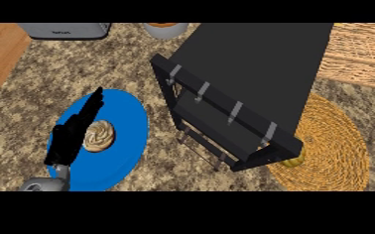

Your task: Pick the lemon from the placemat and place it in the tiered shelf

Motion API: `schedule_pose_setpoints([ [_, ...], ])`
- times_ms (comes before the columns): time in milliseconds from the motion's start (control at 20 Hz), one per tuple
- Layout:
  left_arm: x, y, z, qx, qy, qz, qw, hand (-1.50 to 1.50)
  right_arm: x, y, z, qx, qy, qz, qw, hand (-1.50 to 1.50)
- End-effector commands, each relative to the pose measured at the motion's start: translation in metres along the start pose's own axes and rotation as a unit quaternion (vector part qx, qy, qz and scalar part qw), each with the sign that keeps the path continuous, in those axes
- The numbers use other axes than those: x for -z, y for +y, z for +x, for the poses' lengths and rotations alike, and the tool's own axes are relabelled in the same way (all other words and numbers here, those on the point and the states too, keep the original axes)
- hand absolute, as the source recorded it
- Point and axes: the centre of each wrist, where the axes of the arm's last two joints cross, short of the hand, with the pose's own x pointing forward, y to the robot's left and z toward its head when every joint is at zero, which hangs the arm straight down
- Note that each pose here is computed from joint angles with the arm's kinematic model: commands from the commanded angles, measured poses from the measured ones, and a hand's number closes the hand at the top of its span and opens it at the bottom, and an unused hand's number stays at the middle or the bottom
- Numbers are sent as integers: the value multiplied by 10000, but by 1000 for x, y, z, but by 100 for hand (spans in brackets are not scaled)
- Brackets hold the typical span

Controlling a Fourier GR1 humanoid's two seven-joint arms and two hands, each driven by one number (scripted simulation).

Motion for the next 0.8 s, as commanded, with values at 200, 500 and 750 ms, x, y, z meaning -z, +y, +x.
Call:
schedule_pose_setpoints([
  [200, 1, -15, -26, -248, 441, -343, 9981, 0, 68, 17, 40, 76, 174, -238, 9995, 150],
  [500, 8, -41, -14, -221, 439, -359, 9981, 0, 116, 41, 49, -87, -12, -147, 9999, 150],
  [750, 14, -11, -5, -156, 411, -309, 9986, 0, 154, 84, 62, -356, -182, 251, 9989, 150],
])
